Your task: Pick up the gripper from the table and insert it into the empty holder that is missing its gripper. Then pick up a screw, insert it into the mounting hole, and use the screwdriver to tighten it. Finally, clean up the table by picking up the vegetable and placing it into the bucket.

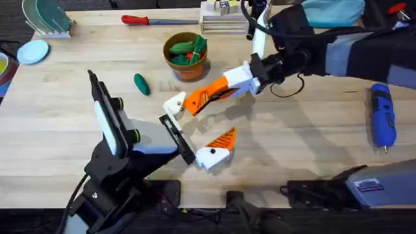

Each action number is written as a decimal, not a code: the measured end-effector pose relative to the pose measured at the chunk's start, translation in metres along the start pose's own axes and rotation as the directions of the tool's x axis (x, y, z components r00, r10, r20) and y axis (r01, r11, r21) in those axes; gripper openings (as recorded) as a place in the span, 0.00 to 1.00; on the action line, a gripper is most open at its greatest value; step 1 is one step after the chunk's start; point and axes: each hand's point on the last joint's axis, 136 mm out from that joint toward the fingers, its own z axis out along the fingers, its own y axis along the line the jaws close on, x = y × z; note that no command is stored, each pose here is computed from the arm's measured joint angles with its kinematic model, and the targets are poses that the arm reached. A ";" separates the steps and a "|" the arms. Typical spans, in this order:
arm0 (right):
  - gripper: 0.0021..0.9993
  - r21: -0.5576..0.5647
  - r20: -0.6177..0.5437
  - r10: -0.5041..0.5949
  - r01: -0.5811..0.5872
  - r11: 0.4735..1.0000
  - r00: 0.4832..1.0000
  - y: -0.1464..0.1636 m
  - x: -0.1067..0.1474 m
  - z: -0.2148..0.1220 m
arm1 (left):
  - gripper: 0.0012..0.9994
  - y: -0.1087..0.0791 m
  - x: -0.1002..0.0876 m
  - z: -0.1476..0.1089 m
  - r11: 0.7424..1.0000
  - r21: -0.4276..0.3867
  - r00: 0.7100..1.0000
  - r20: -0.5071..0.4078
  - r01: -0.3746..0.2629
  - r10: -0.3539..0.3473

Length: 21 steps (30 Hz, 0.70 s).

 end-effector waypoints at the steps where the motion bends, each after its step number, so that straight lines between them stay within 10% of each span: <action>1: 0.01 0.006 -0.001 0.004 -0.004 1.000 1.000 0.000 -0.001 0.002 | 0.99 0.002 0.000 0.000 1.000 -0.012 1.000 0.000 0.001 -0.001; 21: 0.01 0.099 -0.013 0.143 -0.141 0.985 0.990 -0.011 -0.006 0.048 | 0.99 0.020 0.002 -0.001 0.993 -0.108 0.999 -0.001 0.049 -0.049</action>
